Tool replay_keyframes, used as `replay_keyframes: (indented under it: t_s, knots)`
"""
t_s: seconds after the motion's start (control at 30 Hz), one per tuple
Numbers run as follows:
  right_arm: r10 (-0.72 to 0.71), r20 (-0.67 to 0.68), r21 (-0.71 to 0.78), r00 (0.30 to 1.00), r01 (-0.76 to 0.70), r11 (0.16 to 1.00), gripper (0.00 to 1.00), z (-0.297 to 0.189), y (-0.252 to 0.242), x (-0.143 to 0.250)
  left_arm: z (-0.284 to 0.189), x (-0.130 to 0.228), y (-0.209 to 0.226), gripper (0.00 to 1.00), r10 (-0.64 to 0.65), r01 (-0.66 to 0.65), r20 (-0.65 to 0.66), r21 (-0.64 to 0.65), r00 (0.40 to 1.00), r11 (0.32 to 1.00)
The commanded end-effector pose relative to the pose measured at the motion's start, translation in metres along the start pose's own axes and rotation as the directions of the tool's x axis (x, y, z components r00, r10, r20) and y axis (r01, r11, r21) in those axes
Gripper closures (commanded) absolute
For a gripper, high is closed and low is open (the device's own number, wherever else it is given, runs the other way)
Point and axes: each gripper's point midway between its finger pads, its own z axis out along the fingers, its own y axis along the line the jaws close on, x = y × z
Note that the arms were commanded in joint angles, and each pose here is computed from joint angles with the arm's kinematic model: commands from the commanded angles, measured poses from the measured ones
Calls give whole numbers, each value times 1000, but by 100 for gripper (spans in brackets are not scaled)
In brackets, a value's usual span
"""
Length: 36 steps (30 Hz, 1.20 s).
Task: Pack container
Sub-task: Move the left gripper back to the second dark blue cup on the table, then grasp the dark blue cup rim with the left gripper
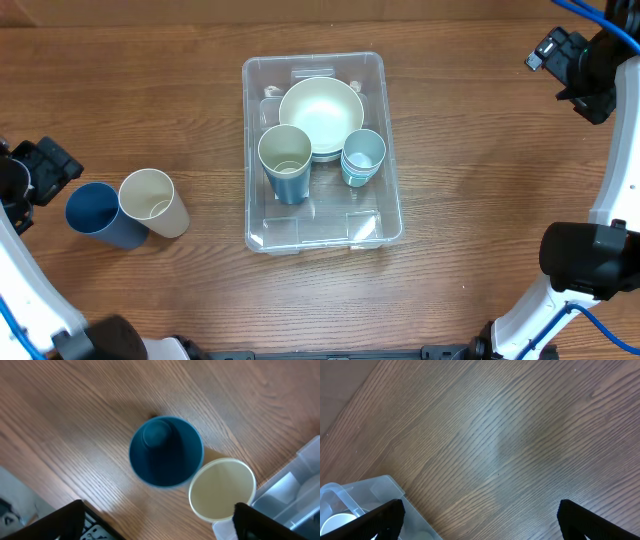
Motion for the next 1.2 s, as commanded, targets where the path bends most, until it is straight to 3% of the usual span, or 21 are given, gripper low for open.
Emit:
replay_keyframes:
  t_s: [0.0,0.17,0.4,0.63,0.7,0.87,0.93,1.03,1.17]
  knots:
    - [9,36,-22,999,-8,1000,0,-14,2,-3,27,-6,-4,10,38,-33,-86,63,996,998]
    - [9,36,-22,999,-8,1000,0,-14,2,-3,48,-7,0,11,45,-40,-127,44,991,998]
    - [9,36,-22,999,-8,1000,0,-14,2,-3,84,23,21,18,-6,-8,-254,-54,967,999]
    - [9,36,-22,999,-8,1000,0,-14,2,-3,111,27,27,25,-36,18,-261,-69,965,997]
    - [9,36,-23,999,-8,1000,0,-14,2,-4,111,25,33,33,-43,21,-251,-90,967,996]
    - [9,36,-22,999,-8,1000,0,-14,2,-3,111,19,50,65,-99,63,-218,-165,971,984]
    - [10,36,-22,999,-9,1000,0,-14,2,-3,111,16,52,72,-117,81,-204,-174,972,981]
    - [9,36,-22,999,-8,1000,0,-14,2,-3,113,10,52,94,-118,87,-178,-174,977,981]
    - [9,36,-22,999,-8,1000,0,-14,2,-3,113,3,51,96,-119,94,-148,-166,982,982]
